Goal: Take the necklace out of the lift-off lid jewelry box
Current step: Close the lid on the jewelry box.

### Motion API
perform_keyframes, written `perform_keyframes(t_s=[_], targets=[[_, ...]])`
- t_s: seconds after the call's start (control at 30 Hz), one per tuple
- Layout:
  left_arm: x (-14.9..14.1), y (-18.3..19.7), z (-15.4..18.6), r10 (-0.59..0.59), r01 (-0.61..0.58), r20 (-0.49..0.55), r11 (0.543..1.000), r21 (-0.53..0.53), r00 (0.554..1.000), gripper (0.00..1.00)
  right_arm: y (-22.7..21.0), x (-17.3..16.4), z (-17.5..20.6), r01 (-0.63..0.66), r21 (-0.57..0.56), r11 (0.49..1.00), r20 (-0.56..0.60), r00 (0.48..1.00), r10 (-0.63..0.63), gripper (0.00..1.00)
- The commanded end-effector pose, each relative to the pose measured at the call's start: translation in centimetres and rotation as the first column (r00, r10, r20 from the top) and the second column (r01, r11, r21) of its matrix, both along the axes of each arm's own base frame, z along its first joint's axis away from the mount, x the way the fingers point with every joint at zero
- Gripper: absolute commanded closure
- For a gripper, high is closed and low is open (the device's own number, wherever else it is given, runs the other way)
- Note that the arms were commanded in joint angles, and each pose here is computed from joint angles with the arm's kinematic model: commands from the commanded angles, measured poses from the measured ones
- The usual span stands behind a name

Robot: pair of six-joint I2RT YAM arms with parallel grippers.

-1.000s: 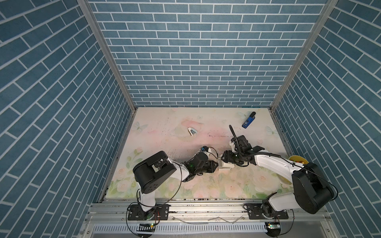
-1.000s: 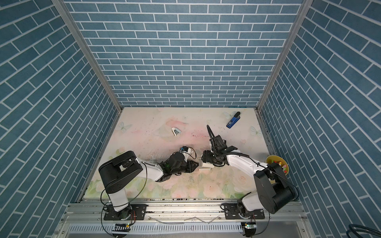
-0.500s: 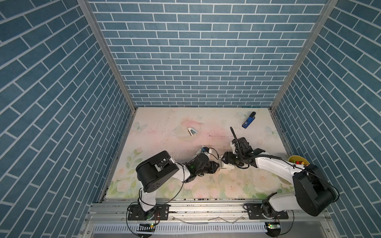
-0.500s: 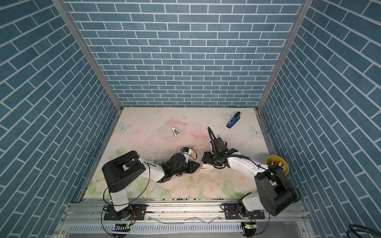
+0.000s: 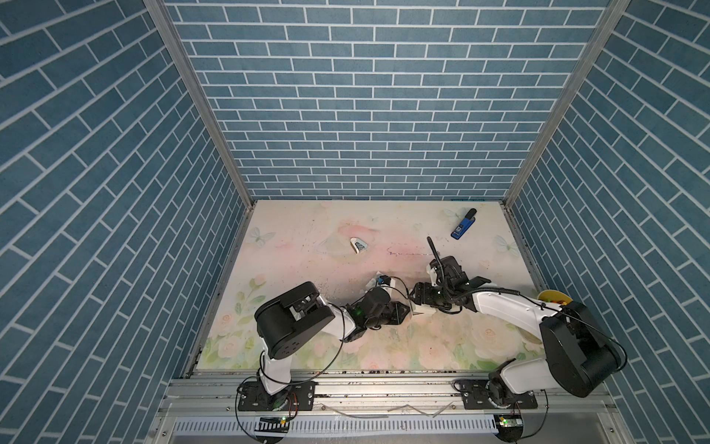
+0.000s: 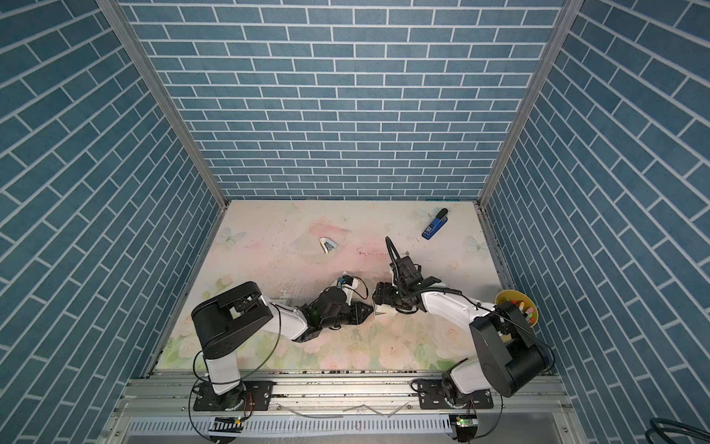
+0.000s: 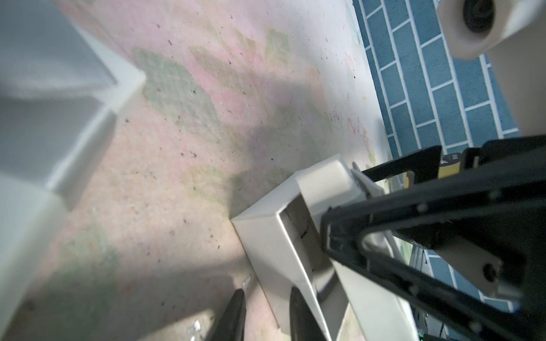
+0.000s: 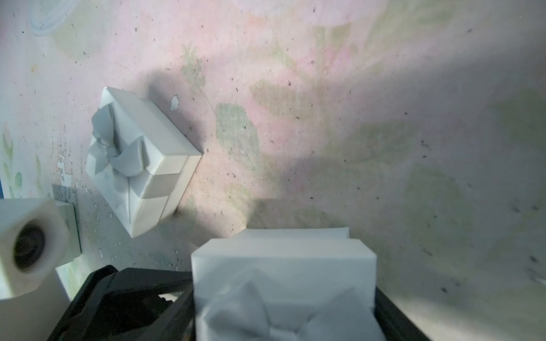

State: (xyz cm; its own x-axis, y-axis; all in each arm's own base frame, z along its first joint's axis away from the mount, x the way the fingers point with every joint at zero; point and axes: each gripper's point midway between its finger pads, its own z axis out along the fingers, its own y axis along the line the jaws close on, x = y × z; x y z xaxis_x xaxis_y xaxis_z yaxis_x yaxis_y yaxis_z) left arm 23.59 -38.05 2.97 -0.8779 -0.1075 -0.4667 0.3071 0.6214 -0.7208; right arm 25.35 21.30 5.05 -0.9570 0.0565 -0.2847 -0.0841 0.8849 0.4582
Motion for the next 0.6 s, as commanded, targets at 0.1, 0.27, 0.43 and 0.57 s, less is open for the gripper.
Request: perform_keyframes(t_s=[0.1, 0.27, 0.43, 0.57], targets=[[0.1, -0.4, 0.0, -0.002, 0.002, 0.012, 1.000, 0.000, 1.000, 0.72, 1.4, -0.3, 0.7, -0.068, 0.036, 0.997, -0.016, 0.998, 0.069, 0.18], [0.2, -0.2, 0.3, -0.005, 0.004, 0.024, 1.000, 0.013, 1.000, 0.72, 1.5, -0.2, 1.1, -0.088, 0.028, 0.996, -0.014, 0.996, 0.088, 0.17], [0.3, 0.2, 0.5, -0.004, 0.003, 0.031, 1.000, 0.029, 1.000, 0.72, 0.6, -0.2, 1.4, -0.091, -0.036, 0.995, -0.016, 0.996, 0.091, 0.15], [0.4, 0.5, 0.3, -0.007, 0.006, 0.028, 0.999, 0.040, 1.000, 0.72, -0.1, -0.2, 1.6, -0.100, -0.080, 0.992, -0.018, 0.995, 0.099, 0.14]])
